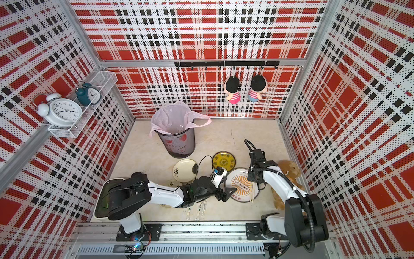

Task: Remove the packaging of disposable chopsticks
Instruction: Place the chopstick on the plate.

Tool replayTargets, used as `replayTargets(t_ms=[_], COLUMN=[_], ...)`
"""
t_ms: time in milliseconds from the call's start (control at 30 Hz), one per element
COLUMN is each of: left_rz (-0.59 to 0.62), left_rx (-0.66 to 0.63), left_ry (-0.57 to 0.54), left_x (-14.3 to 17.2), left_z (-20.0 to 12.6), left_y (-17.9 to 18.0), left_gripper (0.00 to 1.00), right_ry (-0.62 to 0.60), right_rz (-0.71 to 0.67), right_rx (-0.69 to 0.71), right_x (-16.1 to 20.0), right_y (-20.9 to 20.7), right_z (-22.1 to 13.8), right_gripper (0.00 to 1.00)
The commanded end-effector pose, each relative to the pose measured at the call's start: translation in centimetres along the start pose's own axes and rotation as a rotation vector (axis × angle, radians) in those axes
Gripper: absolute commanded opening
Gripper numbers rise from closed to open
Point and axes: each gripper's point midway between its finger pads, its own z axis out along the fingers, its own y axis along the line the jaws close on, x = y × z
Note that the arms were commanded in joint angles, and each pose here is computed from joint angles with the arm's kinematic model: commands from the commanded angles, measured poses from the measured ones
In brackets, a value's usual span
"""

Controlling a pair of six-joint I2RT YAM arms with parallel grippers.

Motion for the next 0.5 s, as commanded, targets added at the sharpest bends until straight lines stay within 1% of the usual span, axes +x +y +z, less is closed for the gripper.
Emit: replayTargets(t_ms=[0,167,300,467], left_rz=[0.011,0.009,0.009,0.009], left_rx=[0.022,0.025,0.028,0.026], left_ry=[-0.022,-0.021,-0.022,-0.018], left_x=[-0.6,-0.6,-0.7,-0.5], left_z=[-0.2,-0.1,-0.1,-0.1], left_y=[-0.4,-0.5,-0.6,-0.5], left_gripper=[0.91,0.91,0.91,0.91], right_ry=[-0.045,-0.047,-0.050,-0.021], right_rz=[-0.038,-0.083,-0.089,-0.092], right_rx=[-0.011,-0.002,-0.011,0.011], right_x=[-1.4,-1.3,-1.4,-1.4], right_y=[0.5,1.2,1.5,1.4], right_z=[-0.6,-0.4,-0.2,0.5], right_gripper=[0.04,0.04,0.04,0.04])
